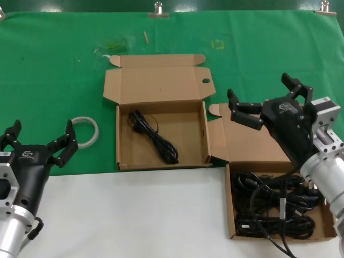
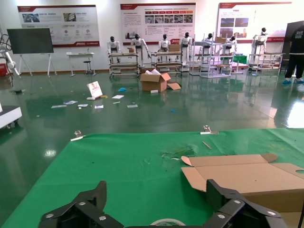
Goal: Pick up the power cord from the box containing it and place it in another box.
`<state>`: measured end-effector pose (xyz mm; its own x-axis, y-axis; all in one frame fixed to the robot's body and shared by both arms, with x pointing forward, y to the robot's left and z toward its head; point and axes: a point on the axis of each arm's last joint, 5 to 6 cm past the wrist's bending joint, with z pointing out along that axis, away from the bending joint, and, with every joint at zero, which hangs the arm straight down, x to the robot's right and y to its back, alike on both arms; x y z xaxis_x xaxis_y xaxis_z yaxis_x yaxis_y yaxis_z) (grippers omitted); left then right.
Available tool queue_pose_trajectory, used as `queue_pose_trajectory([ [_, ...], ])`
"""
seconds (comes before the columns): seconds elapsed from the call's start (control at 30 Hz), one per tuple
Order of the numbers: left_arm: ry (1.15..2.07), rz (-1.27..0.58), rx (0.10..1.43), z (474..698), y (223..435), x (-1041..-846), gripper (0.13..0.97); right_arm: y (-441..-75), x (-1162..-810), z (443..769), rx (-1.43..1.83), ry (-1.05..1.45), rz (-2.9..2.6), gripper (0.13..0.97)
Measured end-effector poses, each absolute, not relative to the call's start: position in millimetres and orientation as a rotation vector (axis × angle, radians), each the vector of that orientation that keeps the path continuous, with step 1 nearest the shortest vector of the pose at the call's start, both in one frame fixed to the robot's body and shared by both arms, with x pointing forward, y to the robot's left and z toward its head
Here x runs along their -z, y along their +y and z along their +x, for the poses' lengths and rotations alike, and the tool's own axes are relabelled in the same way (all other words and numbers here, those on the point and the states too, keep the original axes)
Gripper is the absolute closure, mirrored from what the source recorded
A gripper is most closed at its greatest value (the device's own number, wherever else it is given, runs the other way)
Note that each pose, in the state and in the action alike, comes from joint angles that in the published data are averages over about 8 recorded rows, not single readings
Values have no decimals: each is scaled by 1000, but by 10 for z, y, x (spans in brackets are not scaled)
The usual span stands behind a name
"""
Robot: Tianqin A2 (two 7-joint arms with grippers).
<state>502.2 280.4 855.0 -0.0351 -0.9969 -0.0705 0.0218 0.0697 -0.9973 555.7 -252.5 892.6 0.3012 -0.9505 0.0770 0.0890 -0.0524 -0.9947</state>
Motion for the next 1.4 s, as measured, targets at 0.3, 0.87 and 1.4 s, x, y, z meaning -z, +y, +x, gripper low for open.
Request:
queue_pose_trajectory([
  [0.3, 1253, -1125, 1193, 5022, 2804, -8550, 281, -2575, -8844, 5465, 1099, 941, -1309, 131],
  [0.87, 1253, -1125, 1193, 5022, 2804, -8550, 151, -2691, -8684, 5265, 1176, 1045, -1279, 132],
  [1.4, 1253, -1125, 1193, 5022, 2804, -8550, 132, -2780, -8577, 5115, 1230, 1116, -1265, 130],
])
